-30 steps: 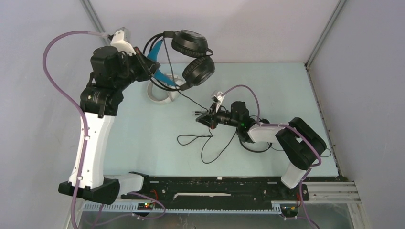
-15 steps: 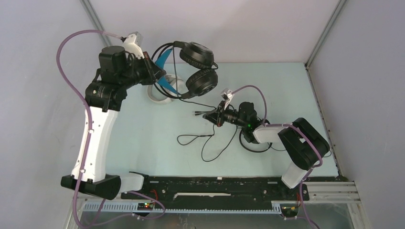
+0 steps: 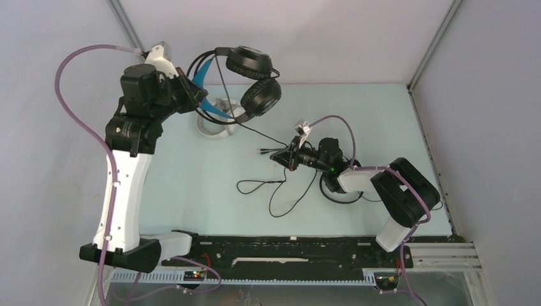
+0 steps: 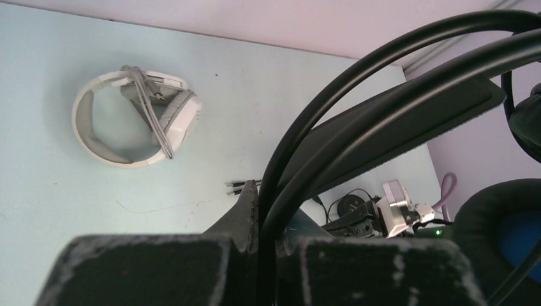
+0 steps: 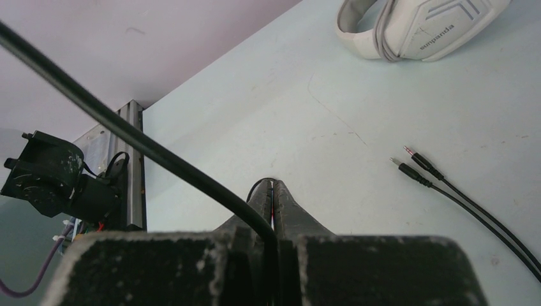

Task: Wrap the headphones
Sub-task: Wrap the headphones cable around the headphones.

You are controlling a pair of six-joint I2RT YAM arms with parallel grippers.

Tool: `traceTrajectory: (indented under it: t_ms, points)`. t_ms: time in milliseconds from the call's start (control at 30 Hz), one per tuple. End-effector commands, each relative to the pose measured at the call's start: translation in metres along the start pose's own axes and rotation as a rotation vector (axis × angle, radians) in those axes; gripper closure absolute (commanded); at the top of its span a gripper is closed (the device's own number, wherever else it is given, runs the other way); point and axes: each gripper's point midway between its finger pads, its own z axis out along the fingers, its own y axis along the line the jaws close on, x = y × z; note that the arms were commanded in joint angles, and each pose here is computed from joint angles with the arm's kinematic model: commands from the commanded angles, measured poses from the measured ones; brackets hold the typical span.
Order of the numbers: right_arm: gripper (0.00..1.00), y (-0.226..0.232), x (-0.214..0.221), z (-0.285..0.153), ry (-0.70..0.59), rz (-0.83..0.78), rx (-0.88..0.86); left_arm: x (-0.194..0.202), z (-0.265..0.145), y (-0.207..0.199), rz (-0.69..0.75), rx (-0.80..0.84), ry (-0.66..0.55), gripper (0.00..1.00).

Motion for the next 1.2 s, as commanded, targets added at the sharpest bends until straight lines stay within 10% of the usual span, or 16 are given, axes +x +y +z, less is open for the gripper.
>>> traceTrajectory:
  t_ms: [0,533,1167]
  points:
    - [1.00,0.001,-0.008,-0.001,-0.030,-0.013,0.015,-0.051,-0.031,-0.020,-0.089,0.068,-0.218,1.00]
    - [1.00,0.001,-0.041,-0.005,-0.094,-0.042,0.008,-0.004,-0.012,-0.065,0.014,0.413,0.033,1.00]
    - [1.00,-0.002,-0.104,-0.044,-0.089,-0.051,0.043,0.084,-0.009,-0.058,0.374,0.435,0.231,1.00]
